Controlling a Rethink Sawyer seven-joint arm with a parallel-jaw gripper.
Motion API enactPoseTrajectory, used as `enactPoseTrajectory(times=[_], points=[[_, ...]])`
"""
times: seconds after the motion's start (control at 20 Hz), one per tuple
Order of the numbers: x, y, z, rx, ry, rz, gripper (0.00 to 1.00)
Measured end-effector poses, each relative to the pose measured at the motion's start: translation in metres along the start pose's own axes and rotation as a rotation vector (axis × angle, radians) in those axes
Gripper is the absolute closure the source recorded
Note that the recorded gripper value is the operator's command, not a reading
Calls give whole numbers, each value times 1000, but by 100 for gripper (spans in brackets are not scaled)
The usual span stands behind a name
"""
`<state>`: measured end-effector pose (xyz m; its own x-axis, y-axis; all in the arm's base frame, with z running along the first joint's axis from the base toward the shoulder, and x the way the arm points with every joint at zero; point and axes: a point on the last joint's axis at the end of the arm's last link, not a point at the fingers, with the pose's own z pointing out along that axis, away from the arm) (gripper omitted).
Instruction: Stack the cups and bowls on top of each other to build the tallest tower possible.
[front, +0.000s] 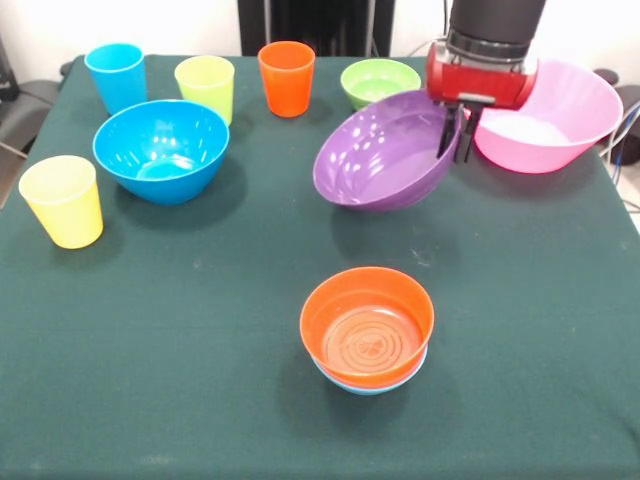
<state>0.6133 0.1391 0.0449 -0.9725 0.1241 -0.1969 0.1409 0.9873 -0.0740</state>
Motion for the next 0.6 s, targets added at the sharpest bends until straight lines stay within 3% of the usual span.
enactPoseTrajectory(times=[0.35, 0.5, 0.6], points=[[0, -6, -24, 58, 34, -17, 100], [-7, -12, -34, 123, 33, -27, 100], [-13, -13, -37, 145, 23, -27, 100]])
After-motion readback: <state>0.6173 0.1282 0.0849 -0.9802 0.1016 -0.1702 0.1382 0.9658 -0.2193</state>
